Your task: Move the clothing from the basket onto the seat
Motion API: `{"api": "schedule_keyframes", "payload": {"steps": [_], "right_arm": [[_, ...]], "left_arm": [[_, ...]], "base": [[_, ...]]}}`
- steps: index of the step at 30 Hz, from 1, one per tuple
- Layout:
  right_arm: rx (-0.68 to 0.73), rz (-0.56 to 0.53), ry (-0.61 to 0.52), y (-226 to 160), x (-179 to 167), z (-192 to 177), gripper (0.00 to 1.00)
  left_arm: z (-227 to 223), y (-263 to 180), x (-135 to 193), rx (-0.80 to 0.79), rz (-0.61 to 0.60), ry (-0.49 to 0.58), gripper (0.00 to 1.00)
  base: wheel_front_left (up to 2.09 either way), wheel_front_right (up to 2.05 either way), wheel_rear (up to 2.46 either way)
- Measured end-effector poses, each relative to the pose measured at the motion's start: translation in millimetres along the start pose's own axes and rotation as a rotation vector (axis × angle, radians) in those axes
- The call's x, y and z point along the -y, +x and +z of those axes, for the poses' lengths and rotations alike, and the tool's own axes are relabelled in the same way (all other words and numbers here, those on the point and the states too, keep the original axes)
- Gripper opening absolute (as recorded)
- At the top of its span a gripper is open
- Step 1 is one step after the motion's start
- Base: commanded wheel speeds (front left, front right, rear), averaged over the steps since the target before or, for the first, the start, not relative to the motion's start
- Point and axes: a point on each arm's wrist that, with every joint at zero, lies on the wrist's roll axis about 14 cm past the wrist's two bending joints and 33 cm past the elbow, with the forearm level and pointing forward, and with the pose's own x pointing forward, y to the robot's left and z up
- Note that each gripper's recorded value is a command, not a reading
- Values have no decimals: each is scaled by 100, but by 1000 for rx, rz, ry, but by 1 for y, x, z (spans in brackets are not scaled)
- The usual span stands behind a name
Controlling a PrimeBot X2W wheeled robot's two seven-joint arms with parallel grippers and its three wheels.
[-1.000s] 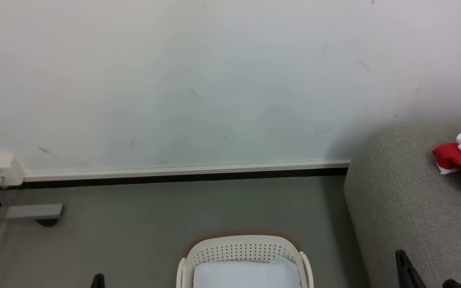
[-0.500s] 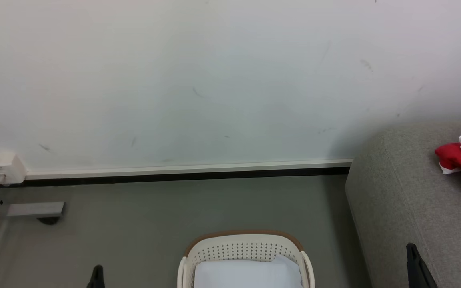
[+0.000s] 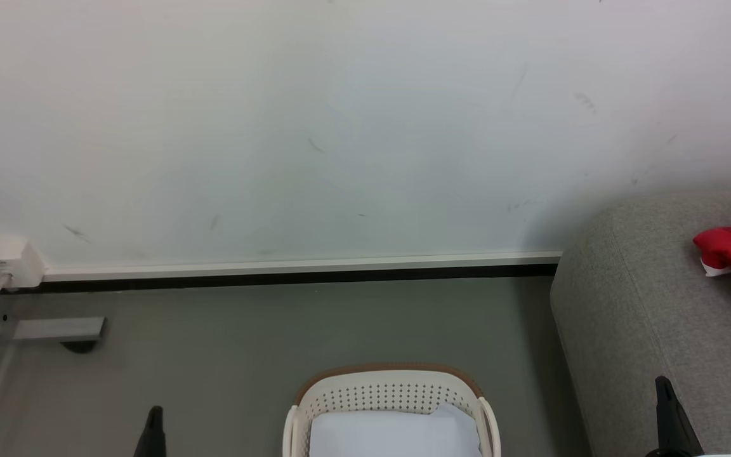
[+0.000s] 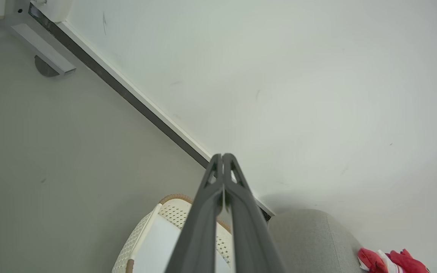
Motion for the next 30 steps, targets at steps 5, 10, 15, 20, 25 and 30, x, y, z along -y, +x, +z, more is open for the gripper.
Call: {"api": "schedule_keyframes", "payload": {"steps": [5, 10, 15, 20, 25, 30], "right_arm": [[-2, -8, 63, 1, 1, 1, 0], [-1, -9, 124, 3, 1, 3, 0], [1, -1, 182, 7, -2, 6, 0], [-1, -3, 237, 8, -2, 7, 0], [-3, -1, 289, 10, -3, 8, 0], [-1, 8, 338, 13, -5, 11, 0]], "left_arm": [[2, 3, 2, -2, -3, -65, 0], [3, 5, 4, -5, -10, -128, 0], [5, 8, 7, -8, -18, -186, 0], [6, 10, 9, -11, -24, -241, 0], [8, 12, 11, -12, -33, -296, 0], [10, 13, 13, -14, -40, -351, 0]], "base": [[0, 0, 0], [0, 0, 0], [0, 0, 0], [0, 0, 0], [0, 0, 0], [0, 0, 0]]}}
